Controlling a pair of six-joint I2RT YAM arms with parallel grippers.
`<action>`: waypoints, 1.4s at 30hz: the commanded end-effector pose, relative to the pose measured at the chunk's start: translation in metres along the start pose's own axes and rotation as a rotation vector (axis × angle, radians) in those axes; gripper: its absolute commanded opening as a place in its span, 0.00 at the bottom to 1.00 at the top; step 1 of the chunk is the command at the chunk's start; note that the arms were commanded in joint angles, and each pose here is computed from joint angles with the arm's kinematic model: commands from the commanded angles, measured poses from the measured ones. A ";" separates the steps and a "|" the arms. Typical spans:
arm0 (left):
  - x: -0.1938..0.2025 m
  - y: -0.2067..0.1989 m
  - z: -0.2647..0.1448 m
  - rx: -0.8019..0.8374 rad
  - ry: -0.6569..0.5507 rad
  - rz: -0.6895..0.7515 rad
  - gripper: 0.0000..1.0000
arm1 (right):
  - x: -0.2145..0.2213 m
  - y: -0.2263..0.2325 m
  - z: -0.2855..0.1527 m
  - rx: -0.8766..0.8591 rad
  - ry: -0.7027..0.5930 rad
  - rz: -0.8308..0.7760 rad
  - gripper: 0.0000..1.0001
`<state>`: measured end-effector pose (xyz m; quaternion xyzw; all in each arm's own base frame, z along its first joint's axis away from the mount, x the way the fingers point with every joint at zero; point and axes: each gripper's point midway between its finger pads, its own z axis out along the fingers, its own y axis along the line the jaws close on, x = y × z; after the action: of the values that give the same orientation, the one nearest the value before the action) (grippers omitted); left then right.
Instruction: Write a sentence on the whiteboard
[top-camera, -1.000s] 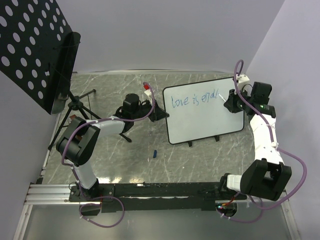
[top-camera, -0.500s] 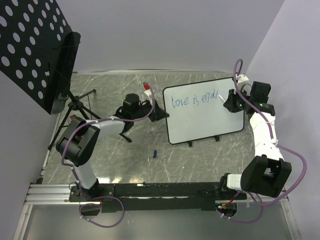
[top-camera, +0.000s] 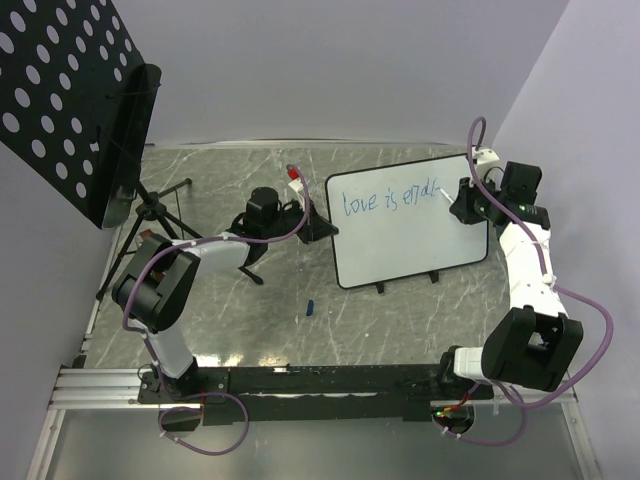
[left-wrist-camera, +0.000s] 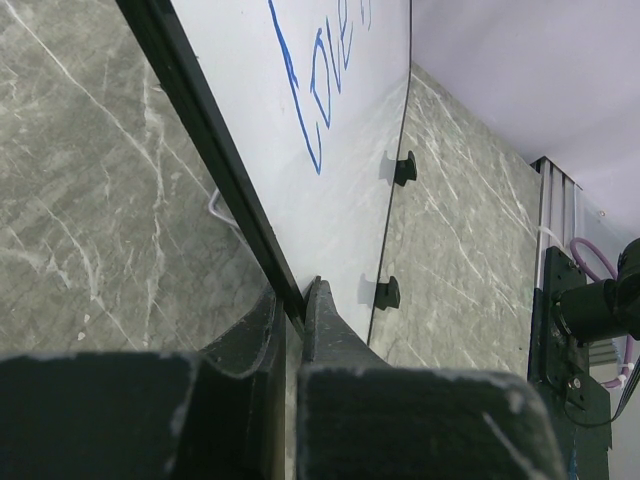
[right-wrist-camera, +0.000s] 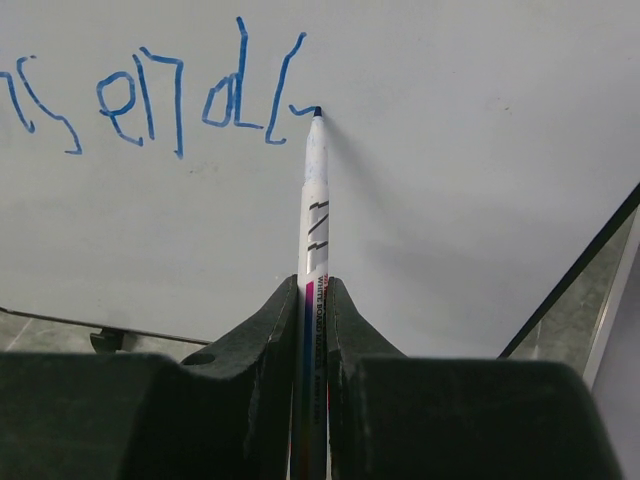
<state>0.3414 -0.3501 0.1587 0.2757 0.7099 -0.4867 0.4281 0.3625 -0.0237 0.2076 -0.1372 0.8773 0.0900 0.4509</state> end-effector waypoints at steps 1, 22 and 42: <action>0.012 0.006 0.000 -0.017 0.040 0.136 0.01 | -0.027 -0.014 -0.007 0.057 -0.069 -0.012 0.00; 0.012 0.007 0.001 -0.016 0.040 0.133 0.01 | -0.023 0.000 0.004 -0.062 -0.033 -0.001 0.00; 0.011 0.007 0.000 -0.018 0.038 0.137 0.01 | 0.006 0.000 -0.001 -0.048 0.037 -0.010 0.00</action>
<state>0.3413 -0.3498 0.1577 0.2746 0.7117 -0.4860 0.4265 0.3627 -0.0166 0.2035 -0.1565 0.8798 0.1224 0.4318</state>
